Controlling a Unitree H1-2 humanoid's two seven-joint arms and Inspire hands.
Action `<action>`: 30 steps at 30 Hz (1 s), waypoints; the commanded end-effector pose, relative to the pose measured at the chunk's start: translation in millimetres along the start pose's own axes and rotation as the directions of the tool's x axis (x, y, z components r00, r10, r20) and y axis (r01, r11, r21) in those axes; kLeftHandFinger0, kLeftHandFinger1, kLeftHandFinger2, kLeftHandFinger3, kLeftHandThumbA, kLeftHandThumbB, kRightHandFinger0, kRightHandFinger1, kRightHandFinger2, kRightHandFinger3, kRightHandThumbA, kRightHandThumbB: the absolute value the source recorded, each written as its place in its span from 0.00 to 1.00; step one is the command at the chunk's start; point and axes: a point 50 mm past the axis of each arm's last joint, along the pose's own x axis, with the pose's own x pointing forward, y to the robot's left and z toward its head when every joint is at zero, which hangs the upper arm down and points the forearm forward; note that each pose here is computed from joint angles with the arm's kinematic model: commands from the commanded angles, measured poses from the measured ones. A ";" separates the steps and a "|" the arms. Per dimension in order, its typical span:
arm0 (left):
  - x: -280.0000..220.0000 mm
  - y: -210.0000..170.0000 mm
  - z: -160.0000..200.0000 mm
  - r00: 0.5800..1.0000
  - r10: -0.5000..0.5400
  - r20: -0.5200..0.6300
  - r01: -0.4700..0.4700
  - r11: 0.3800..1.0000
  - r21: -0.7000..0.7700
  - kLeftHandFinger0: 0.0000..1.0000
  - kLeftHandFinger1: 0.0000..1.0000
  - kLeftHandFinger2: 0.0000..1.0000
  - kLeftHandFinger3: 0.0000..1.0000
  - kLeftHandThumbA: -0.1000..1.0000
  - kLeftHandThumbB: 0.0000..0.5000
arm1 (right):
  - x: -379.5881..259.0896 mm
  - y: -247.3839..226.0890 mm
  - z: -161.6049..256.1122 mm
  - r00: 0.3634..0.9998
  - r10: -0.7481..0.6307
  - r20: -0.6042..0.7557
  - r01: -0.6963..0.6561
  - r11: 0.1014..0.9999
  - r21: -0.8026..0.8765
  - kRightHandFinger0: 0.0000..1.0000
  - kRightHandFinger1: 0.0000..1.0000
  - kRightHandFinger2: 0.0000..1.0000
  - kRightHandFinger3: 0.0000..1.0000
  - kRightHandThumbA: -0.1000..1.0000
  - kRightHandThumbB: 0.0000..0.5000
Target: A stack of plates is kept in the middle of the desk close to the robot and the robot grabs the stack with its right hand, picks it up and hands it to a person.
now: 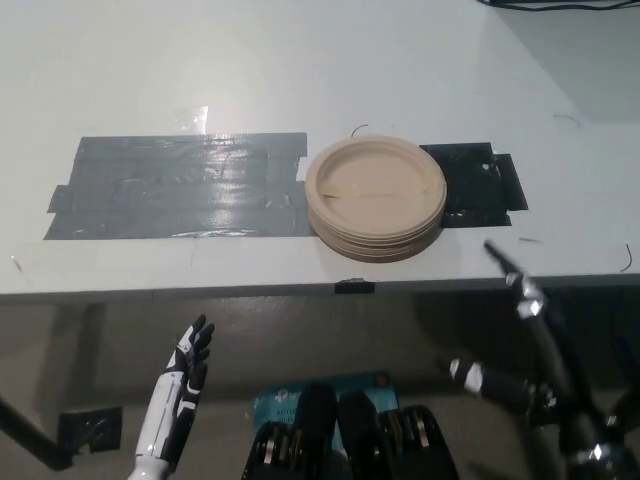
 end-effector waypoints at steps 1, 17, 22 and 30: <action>7.5 5.6 8.5 0.996 0.022 0.087 -0.023 1.000 0.014 1.00 1.00 1.00 1.00 1.00 0.70 | 41.0 -35.4 19.0 0.987 -0.034 0.155 0.063 0.980 -0.188 1.00 1.00 1.00 1.00 1.00 0.68; 10.2 8.1 9.9 0.995 0.016 0.094 -0.019 1.000 0.023 1.00 1.00 1.00 1.00 1.00 0.68 | 138.8 -51.3 0.0 0.977 0.189 0.101 -0.110 0.849 -0.517 1.00 1.00 1.00 1.00 1.00 0.87; 11.9 7.3 11.4 0.995 0.017 0.098 -0.019 1.000 0.022 1.00 1.00 1.00 1.00 1.00 0.68 | 151.8 -41.7 -2.8 0.966 0.239 0.099 -0.140 0.804 -0.579 1.00 1.00 1.00 1.00 1.00 0.88; 12.9 8.5 12.7 0.995 0.012 0.098 -0.013 1.000 0.017 1.00 1.00 1.00 1.00 1.00 0.69 | 157.8 -23.3 -5.2 0.943 0.323 0.082 -0.194 0.734 -0.651 1.00 1.00 1.00 1.00 1.00 0.95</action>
